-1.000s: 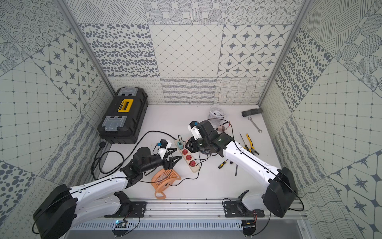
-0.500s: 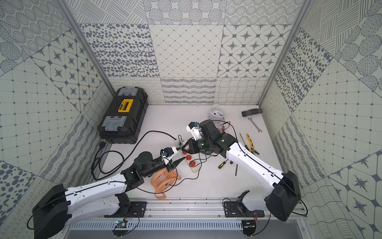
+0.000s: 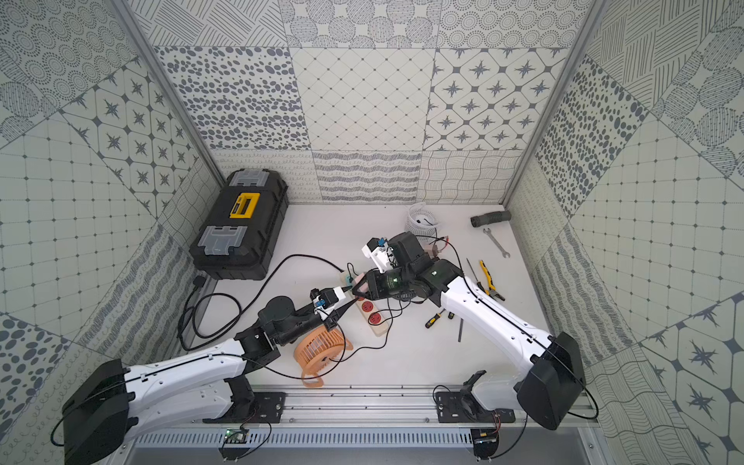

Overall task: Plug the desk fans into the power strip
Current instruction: Adjust the plug.

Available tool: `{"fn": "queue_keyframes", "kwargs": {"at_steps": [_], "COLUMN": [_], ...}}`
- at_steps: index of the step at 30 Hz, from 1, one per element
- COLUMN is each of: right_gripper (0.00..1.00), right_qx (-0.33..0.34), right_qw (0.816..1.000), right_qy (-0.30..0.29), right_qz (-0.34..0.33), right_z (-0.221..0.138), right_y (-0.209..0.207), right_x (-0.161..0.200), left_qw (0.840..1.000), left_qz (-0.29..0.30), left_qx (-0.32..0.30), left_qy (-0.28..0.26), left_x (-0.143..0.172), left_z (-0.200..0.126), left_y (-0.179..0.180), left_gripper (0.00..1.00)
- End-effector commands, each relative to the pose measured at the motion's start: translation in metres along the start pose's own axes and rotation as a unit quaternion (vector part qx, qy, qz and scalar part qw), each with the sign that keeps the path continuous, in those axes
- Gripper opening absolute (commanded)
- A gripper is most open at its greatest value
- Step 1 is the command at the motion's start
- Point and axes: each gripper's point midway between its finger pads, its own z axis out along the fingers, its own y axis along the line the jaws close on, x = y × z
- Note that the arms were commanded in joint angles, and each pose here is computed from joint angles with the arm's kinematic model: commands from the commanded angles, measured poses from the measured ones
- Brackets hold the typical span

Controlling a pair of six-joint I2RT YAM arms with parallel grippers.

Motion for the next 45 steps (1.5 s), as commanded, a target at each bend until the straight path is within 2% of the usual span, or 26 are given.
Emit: {"fn": "queue_keyframes", "kwargs": {"at_steps": [1,12,21,28,31,42,45], "right_gripper": [0.25,0.29,0.62,0.67,0.64,0.33,0.24], "right_qx": [-0.021,-0.036,-0.023,-0.028,-0.035,-0.06,-0.046], "right_qw": [1.0,0.999,0.999,0.995,0.993,0.993,0.992], "right_qy": [-0.007,0.008,-0.034,-0.09,-0.107,-0.095,-0.11], "right_qz": [-0.006,0.005,0.016,0.035,0.038,0.039,0.032], "right_z": [0.002,0.006,-0.003,-0.019,-0.023,-0.018,-0.022], "right_y": [0.007,0.008,0.003,-0.002,-0.002,0.002,-0.001], "right_x": [-0.008,-0.002,-0.013,-0.028,-0.031,-0.024,-0.026], "left_qw": [0.999,0.999,0.999,0.999,0.999,0.999,0.998], "left_qz": [0.019,0.013,0.001,-0.003,-0.003,-0.015,-0.031], "left_qx": [-0.02,-0.034,-0.045,-0.042,-0.041,-0.04,-0.055], "left_qy": [-0.031,-0.032,-0.021,-0.016,-0.012,-0.006,0.004], "left_x": [-0.019,-0.019,-0.01,-0.006,-0.004,-0.001,0.004], "left_z": [0.001,0.003,0.005,0.005,0.006,0.008,0.007], "left_y": [0.008,0.013,0.016,0.014,0.013,0.013,0.018], "left_gripper": [0.34,0.21,0.14,0.13,0.13,0.13,0.17]}}
